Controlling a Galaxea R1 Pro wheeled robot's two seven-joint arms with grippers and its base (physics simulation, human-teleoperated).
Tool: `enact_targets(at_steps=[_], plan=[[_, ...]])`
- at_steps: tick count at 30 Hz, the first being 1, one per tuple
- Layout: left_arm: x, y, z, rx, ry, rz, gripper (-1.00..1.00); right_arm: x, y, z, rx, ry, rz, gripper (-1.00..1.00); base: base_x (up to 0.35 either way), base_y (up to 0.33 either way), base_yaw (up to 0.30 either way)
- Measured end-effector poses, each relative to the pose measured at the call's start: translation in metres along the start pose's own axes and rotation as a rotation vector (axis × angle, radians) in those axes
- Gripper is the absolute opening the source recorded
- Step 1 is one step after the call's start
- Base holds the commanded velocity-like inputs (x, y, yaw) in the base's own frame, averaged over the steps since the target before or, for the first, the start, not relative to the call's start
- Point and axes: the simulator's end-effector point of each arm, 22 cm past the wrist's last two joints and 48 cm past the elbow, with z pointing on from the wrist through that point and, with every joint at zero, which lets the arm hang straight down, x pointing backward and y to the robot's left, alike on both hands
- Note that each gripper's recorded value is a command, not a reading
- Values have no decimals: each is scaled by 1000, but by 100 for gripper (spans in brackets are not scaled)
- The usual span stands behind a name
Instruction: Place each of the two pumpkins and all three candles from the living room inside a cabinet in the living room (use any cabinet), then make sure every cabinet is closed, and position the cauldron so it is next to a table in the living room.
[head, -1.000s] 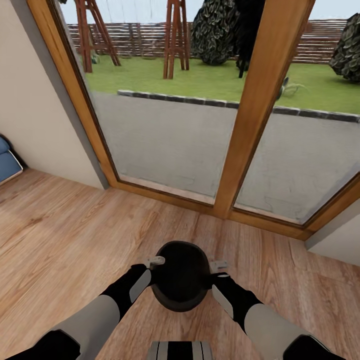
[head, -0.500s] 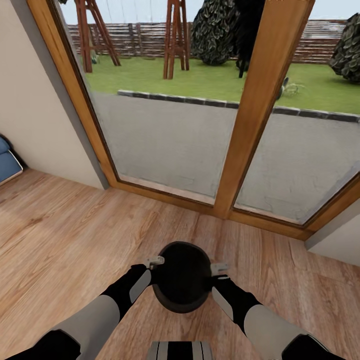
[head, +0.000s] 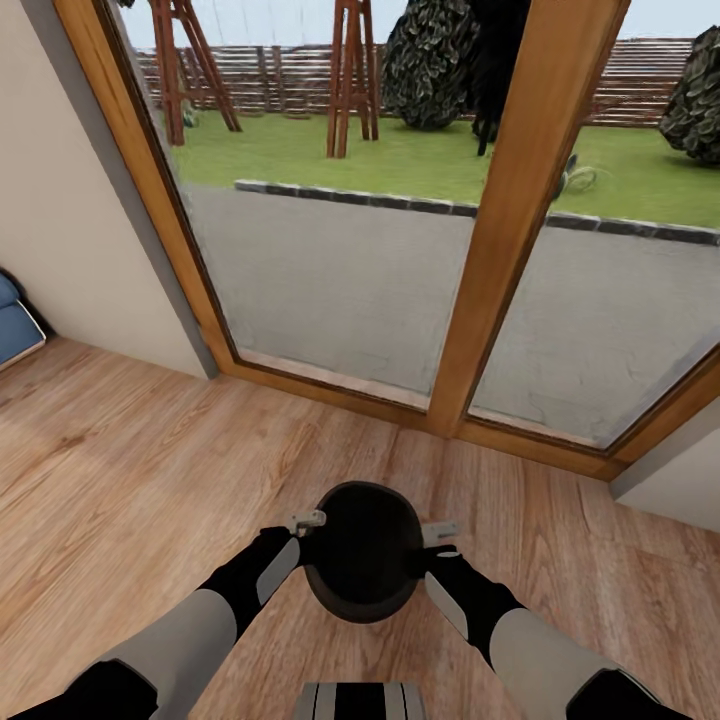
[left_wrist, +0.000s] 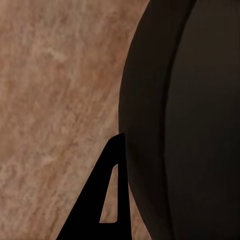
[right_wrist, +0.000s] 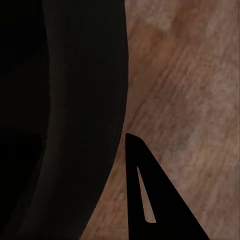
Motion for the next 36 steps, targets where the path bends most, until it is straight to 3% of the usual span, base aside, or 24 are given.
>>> enact_targets(at_steps=[8,36], plan=[[-2,3,0,6,-2,-18,-100,-10,4,-2,-10,-22,8,-100,0,0,0],[-4,5,0,6,-6,-13,-100,-14,6,-3,-6,-30,3,-100,-11,0,0]])
